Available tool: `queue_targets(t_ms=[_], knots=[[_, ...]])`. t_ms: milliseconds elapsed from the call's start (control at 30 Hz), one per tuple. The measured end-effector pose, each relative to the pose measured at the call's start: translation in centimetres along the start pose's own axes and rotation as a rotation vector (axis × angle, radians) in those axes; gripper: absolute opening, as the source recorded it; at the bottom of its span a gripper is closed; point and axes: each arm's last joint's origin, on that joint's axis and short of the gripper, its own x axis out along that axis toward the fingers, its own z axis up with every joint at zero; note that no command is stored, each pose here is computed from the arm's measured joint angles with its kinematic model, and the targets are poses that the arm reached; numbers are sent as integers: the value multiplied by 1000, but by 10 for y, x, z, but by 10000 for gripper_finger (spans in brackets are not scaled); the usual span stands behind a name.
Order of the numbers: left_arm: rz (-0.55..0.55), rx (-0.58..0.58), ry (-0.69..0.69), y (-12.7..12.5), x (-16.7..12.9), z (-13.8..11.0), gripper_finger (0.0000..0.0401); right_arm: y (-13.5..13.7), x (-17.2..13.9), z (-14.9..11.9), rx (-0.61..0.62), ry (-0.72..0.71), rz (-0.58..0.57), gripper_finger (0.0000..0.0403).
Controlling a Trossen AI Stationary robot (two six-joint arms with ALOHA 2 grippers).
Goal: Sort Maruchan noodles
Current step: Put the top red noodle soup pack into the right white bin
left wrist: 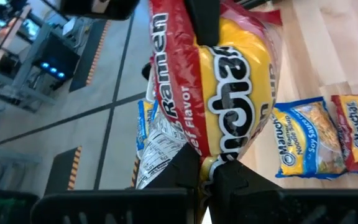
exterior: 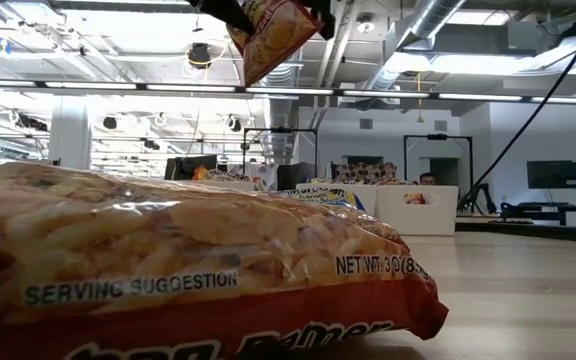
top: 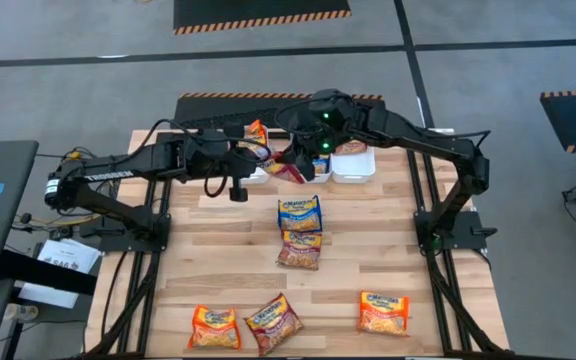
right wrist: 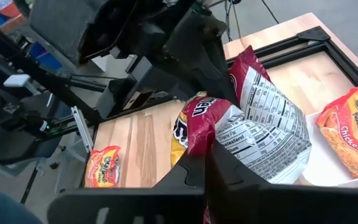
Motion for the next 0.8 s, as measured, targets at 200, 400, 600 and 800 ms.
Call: queue_targets(t_ms=[200,400,600,800], knots=[[15,-89,10,3,1,-2,15,-1,0,0,12,-2,-17,6],[9,-170,38,7,3,-7,67,-2,2,-1,18,5,-24,6],[-14,-220,26,5,8,-6,128,-5,-1,-2,31,18,-28,5],[25,-253,28,8,5,-6,157,-16,-21,-2,37,45,-77,5]])
